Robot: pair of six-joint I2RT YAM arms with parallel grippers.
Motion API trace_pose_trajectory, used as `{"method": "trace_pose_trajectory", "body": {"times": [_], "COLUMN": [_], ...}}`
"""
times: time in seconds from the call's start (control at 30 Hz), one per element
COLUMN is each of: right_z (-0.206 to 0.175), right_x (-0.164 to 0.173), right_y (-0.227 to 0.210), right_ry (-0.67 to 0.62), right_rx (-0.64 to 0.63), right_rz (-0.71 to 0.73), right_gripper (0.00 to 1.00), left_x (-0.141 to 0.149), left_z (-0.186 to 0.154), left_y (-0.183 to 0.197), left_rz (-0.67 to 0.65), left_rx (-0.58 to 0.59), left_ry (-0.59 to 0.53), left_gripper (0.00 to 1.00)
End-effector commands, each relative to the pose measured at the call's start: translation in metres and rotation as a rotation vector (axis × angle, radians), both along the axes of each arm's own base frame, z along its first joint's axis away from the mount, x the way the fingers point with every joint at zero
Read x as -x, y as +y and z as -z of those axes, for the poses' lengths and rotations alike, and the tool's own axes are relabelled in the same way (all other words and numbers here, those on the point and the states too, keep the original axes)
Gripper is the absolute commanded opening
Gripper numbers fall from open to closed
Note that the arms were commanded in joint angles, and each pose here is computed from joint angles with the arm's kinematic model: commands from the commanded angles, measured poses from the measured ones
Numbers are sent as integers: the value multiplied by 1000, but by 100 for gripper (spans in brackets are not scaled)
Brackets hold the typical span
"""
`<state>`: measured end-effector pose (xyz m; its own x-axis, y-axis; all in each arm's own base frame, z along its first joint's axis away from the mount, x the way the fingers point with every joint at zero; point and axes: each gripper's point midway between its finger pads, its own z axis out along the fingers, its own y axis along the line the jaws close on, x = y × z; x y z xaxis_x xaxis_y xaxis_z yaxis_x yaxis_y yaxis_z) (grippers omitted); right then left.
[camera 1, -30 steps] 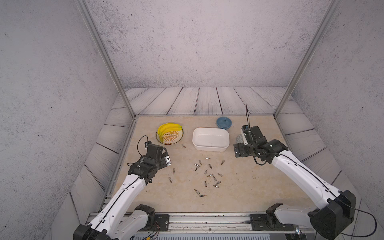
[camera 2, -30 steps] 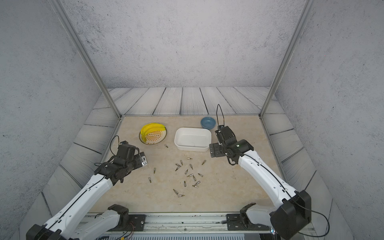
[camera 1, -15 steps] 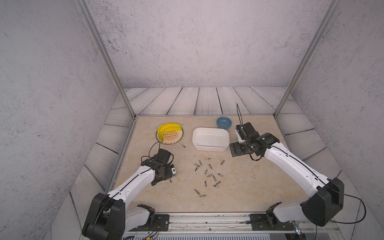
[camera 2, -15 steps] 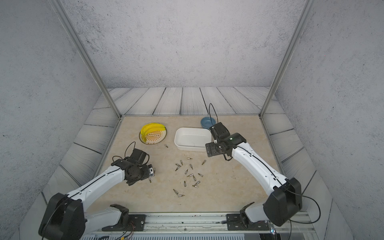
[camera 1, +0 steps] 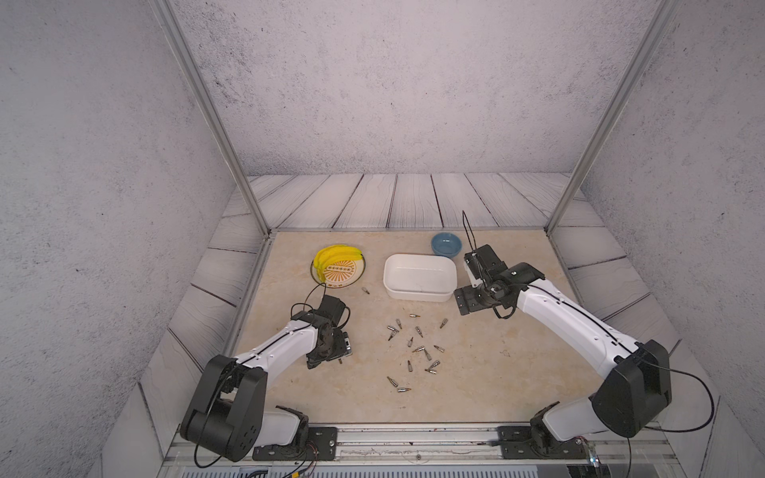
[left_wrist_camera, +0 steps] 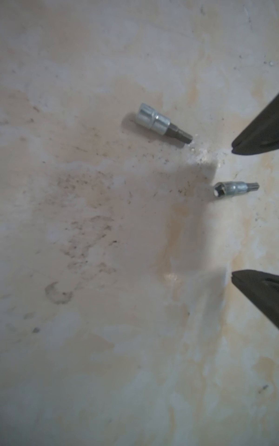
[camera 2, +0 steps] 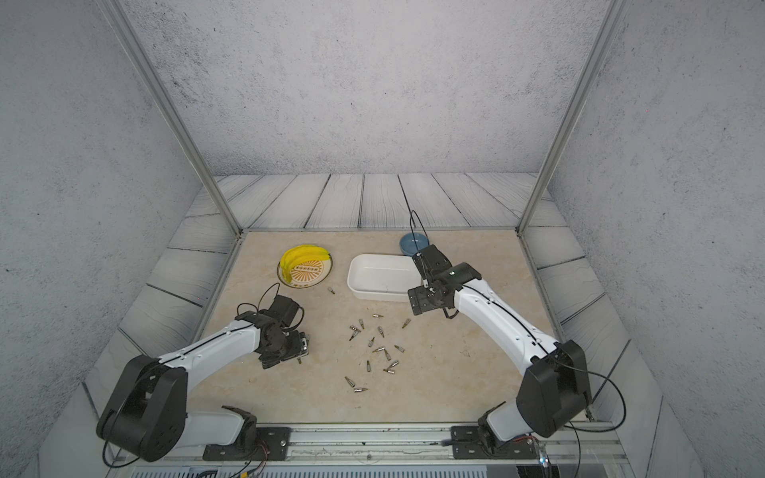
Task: Put the bit on the desktop into the storage box
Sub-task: Pick up the screwdriver bit from the center of the board.
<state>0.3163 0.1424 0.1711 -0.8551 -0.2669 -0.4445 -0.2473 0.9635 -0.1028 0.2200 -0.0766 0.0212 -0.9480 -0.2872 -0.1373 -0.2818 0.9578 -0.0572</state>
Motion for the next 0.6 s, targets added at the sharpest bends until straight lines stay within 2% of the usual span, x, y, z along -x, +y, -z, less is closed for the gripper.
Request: {"method": "trace_pose_trajectory", "body": {"times": [0.0, 0.57], "right_z": [-19, -12], "right_x": [-7, -11], "right_y": [-1, -2], "right_ry": [-63, -55], "right_rx": [4, 27], "right_rz": [9, 10], "right_gripper": [96, 96], "left_x": [-1, 1], "left_z": [-1, 10], "left_y": [0, -8], "left_rz": [42, 45], "left_rx": [-30, -5], "left_ry": [33, 61], "left_gripper": [76, 51]}}
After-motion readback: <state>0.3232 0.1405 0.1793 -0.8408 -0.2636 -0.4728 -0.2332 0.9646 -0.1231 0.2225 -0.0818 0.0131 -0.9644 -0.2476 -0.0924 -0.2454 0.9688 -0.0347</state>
